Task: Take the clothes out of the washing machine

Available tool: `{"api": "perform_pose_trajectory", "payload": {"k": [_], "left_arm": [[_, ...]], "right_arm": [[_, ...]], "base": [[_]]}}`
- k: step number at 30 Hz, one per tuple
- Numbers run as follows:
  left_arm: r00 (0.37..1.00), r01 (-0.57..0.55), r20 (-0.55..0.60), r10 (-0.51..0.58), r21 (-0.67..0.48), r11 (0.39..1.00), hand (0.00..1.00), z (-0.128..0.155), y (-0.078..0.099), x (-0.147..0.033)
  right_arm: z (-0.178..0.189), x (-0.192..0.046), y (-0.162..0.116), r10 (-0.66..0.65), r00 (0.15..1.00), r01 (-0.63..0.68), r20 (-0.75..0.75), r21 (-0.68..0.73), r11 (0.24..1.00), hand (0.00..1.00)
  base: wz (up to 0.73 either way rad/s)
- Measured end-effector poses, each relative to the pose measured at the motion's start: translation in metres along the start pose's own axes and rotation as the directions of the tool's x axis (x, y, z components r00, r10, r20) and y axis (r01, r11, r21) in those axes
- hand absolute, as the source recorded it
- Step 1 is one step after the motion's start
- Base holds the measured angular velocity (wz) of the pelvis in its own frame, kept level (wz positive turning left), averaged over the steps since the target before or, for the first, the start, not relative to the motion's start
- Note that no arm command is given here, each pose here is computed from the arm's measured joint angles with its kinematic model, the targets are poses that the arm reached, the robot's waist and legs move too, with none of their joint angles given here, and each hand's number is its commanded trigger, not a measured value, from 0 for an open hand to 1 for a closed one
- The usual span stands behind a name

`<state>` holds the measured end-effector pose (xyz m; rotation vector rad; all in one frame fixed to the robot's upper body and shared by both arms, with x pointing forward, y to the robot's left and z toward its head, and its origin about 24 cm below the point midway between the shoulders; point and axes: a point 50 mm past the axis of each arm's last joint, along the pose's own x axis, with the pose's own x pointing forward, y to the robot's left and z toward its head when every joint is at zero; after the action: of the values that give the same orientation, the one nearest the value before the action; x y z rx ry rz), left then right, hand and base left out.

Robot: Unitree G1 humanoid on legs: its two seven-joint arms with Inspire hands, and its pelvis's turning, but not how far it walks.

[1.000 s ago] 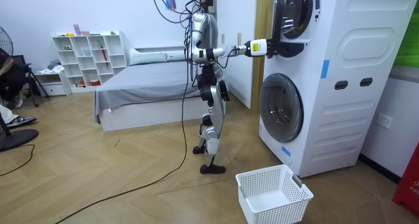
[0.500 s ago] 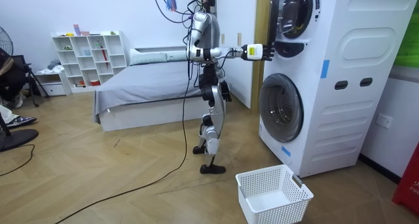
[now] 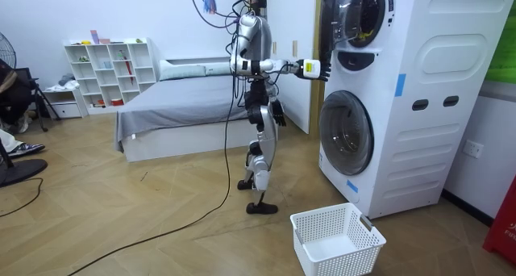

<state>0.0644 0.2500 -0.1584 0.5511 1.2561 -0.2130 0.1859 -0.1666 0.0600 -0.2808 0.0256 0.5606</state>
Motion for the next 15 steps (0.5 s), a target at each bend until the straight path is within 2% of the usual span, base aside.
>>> {"api": "perform_pose_trajectory", "payload": {"k": [15], "left_arm": [[1.0, -0.011, 0.005, 0.01, 0.018, 1.0, 0.0, 0.0, 0.009, -0.001]], "right_arm": [[-0.007, 0.003, 0.02, 0.24, 0.966, -0.243, -0.092, -0.026, 0.97, 0.0]], "base": [[0.1]]}}
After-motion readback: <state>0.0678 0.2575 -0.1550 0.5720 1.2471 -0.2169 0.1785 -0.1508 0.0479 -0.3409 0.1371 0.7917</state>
